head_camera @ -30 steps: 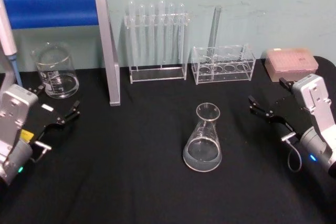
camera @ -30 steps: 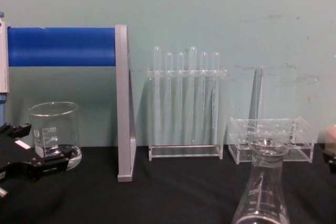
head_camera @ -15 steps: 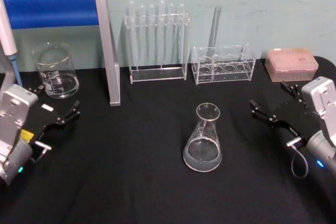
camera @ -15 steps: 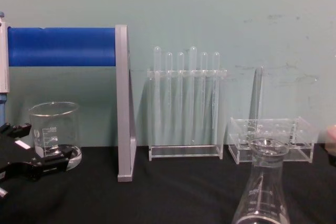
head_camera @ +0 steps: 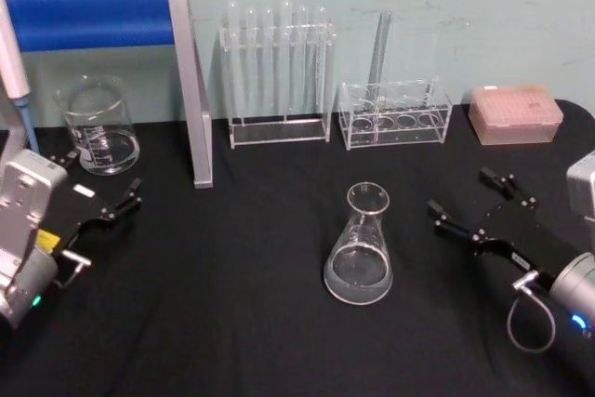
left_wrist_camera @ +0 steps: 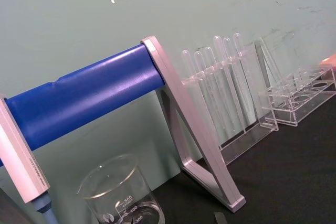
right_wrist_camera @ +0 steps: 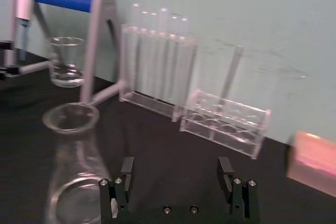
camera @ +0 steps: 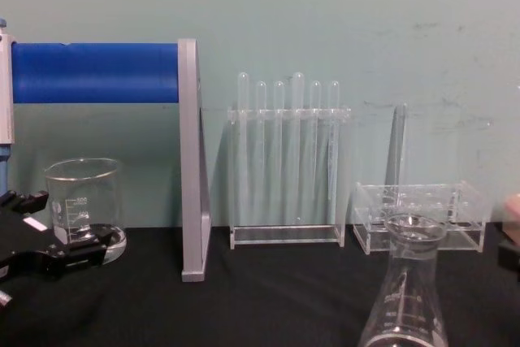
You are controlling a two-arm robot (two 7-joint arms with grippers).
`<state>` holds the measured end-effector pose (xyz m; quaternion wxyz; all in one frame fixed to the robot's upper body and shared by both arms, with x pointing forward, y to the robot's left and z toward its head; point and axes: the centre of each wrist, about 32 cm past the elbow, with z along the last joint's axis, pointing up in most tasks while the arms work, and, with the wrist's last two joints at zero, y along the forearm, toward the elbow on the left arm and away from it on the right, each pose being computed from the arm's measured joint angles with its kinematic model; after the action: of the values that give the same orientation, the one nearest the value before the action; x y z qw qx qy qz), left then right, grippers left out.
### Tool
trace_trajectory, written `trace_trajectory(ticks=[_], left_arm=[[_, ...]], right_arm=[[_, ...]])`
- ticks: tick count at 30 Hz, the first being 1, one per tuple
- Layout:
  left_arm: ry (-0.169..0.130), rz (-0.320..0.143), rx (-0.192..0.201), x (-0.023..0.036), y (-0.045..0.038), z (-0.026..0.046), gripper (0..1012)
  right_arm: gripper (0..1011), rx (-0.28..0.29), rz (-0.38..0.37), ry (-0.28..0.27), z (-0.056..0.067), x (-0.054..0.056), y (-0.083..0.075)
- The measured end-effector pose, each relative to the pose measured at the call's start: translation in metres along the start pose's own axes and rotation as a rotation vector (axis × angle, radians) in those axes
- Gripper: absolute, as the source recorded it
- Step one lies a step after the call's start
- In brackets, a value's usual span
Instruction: Grasp the erlenmeyer flask with one hand, shake it three times, then place it back.
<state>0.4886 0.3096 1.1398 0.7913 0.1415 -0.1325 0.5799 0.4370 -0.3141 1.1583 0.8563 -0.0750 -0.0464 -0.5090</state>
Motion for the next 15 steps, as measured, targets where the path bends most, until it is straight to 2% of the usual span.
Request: trace_trajectory(ticks=[5, 6, 15], left_arm=[[0.0, 0.0, 0.0, 0.0, 0.0, 0.0, 1001], [0.0, 0.0, 0.0, 0.0, 0.0, 0.0, 1001], [0.0, 0.0, 0.0, 0.0, 0.0, 0.0, 1001]], right_arm=[[1000, 0.006, 0.06, 0.022, 0.001, -0.008, -0.001], [1000, 0.01, 0.091, 0.027, 0.002, -0.013, -0.001], [1000, 0.021, 0.179, 0.024, 0.002, -0.027, 0.001]])
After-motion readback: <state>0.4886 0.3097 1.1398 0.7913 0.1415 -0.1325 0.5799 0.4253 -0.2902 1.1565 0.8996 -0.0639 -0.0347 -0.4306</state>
